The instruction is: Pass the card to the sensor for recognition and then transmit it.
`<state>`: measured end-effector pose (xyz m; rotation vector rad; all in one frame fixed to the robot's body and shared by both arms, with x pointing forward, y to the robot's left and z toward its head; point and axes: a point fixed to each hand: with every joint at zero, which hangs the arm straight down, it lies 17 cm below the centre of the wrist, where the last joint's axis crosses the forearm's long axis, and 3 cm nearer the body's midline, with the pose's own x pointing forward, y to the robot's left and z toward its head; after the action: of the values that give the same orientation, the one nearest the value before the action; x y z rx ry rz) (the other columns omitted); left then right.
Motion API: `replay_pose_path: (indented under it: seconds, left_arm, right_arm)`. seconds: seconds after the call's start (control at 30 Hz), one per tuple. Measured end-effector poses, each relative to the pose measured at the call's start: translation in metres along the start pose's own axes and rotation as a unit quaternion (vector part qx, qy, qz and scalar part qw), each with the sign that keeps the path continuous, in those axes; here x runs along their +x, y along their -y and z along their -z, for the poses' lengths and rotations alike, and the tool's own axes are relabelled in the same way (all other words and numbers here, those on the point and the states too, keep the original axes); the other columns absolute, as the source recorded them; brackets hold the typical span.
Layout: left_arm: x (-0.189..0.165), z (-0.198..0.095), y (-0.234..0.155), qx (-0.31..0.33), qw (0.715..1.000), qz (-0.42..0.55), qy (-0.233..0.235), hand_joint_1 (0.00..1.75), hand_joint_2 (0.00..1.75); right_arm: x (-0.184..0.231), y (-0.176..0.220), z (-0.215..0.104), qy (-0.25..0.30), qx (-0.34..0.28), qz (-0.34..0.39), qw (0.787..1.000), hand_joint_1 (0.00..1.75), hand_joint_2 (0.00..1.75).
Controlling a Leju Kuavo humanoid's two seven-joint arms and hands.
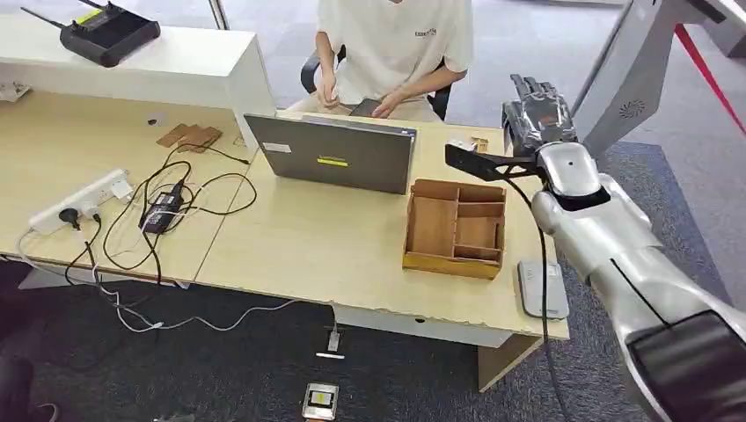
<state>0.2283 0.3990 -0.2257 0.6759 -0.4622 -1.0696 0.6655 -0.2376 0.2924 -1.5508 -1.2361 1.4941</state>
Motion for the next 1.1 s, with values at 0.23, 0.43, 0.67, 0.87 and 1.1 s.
replay_pose_path:
  seconds: [0.23, 0.43, 0.67, 0.87, 1.1]
  left_arm:
    - [-0.009, -0.004, 0.008, 0.0, 1.0, -0.008, -0.008, 0.0, 0.0]
    - [-0.017, -0.008, 0.016, -0.002, 1.0, -0.018, -0.017, 0.0, 0.0]
    - [-0.023, -0.012, 0.02, 0.001, 0.999, -0.027, -0.024, 0.0, 0.0]
    - [-0.025, -0.012, 0.021, 0.001, 0.999, -0.025, -0.03, 0.0, 0.0]
    - [-0.024, -0.011, 0.02, -0.003, 0.999, -0.022, -0.03, 0.0, 0.0]
  right_arm:
    - [-0.04, -0.042, -0.016, -0.038, 0.035, 0.02, 0.998, 1.75, 1.75]
    - [-0.068, -0.077, -0.034, -0.062, 0.061, 0.036, 0.996, 1.75, 1.75]
    - [-0.084, -0.115, -0.057, -0.083, 0.087, 0.066, 0.991, 1.75, 1.75]
    - [-0.089, -0.151, -0.081, -0.096, 0.11, 0.087, 0.985, 1.75, 1.75]
    - [-0.085, -0.187, -0.109, -0.103, 0.138, 0.112, 0.979, 1.75, 1.75]
